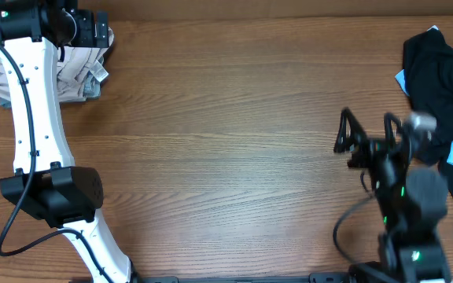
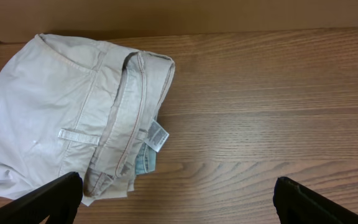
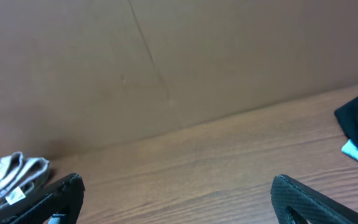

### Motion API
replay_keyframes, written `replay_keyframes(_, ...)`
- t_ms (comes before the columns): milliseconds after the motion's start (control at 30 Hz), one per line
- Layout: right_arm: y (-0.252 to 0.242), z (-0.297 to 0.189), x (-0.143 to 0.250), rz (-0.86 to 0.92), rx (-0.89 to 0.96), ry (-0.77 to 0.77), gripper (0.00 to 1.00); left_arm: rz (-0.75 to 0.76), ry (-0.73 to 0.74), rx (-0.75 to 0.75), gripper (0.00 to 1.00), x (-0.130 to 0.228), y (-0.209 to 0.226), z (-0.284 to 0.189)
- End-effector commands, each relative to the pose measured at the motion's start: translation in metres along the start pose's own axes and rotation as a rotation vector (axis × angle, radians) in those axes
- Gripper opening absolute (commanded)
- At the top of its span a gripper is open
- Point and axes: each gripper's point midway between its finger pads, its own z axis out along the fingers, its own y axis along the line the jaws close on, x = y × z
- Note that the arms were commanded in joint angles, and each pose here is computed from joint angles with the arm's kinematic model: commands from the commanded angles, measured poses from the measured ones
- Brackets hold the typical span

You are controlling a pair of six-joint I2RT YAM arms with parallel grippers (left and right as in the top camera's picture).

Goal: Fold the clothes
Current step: 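Place the shorts on the jeans and return the right gripper to rest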

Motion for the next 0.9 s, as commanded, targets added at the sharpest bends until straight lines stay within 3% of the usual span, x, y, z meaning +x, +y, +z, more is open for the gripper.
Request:
replay_keyframes(0, -0.02, -0.012, 0.03, 0.017, 0.029, -0.035, 1.0, -0.018, 0.006, 0.011, 1.0, 0.001, -0.003, 0.004)
replay_keyframes(433, -0.044, -0.026, 0.113, 0.018, -0.008, -0.031, 1.0, -0.018, 0.006, 0.011, 1.0, 0.001, -0.003, 0.004)
replay_keyframes(867, -0.037, -0.032, 0.106, 0.014, -0.044, -0.063, 1.0, -0.018, 0.007, 0.01, 1.0, 0.001, -0.003, 0.004)
